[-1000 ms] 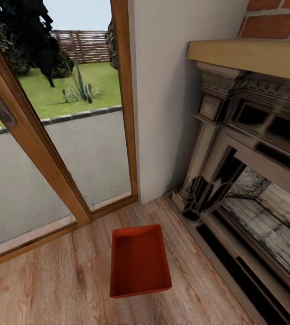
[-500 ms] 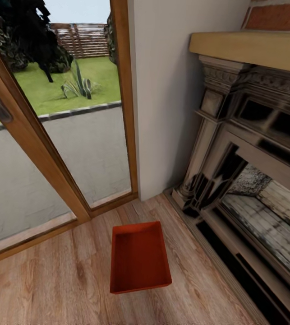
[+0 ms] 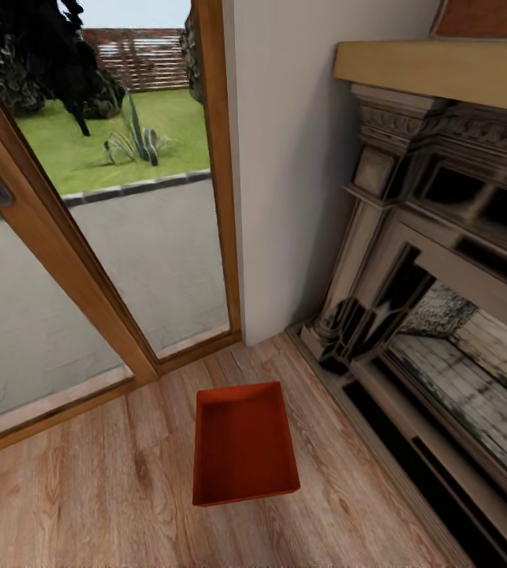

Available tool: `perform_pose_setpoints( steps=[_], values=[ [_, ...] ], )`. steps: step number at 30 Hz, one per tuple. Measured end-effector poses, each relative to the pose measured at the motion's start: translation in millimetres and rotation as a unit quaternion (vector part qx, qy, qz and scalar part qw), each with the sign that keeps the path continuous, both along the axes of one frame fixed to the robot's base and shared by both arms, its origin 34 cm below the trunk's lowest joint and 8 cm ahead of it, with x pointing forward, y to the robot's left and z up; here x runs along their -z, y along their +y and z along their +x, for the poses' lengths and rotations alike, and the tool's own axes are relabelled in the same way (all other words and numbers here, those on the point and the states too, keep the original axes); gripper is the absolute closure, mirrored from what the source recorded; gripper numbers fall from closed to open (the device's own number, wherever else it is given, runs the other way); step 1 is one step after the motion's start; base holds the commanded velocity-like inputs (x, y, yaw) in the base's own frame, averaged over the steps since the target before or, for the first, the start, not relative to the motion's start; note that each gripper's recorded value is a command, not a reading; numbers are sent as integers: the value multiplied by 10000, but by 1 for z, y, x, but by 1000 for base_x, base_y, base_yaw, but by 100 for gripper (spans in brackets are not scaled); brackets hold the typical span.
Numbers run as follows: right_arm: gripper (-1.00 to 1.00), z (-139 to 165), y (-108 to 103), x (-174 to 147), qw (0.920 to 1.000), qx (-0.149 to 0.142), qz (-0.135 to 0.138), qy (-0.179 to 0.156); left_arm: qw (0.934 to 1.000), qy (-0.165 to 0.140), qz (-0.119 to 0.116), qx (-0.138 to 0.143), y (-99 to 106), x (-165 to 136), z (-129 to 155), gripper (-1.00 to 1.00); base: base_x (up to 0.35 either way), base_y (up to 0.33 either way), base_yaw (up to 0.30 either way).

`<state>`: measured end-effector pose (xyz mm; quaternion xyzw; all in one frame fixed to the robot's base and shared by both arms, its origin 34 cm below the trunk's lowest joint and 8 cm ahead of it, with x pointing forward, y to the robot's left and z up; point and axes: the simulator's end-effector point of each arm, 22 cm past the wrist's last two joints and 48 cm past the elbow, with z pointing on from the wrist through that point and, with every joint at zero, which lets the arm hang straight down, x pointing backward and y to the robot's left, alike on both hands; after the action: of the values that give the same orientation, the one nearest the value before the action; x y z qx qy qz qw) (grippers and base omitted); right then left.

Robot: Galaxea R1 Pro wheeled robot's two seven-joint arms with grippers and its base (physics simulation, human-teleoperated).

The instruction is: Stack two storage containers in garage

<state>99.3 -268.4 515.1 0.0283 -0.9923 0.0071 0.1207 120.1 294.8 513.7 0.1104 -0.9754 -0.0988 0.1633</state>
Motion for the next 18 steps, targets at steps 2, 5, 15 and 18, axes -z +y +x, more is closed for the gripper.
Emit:
perform_pose_setpoints(
  steps=[2, 5, 15, 18],
  values=[
    [-100, -1, 0, 0, 10000, 0, 0, 14, 10000, 17, 0, 0, 0, 0, -1, -100, 0, 0, 0],
    [-100, -3, 1, 0, 10000, 2, 12, 37, 10000, 40, 0, 0, 0, 0, -3, -100, 0, 0, 0],
    [-100, -10, 0, -1, 9999, 3, 39, 120, 9999, 123, 0, 0, 0, -1, -10, -100, 0, 0, 0],
    [-100, -11, 0, -1, 9999, 1, 41, 137, 9999, 147, 0, 0, 0, -1, -12, -100, 0, 0, 0]
  ],
)
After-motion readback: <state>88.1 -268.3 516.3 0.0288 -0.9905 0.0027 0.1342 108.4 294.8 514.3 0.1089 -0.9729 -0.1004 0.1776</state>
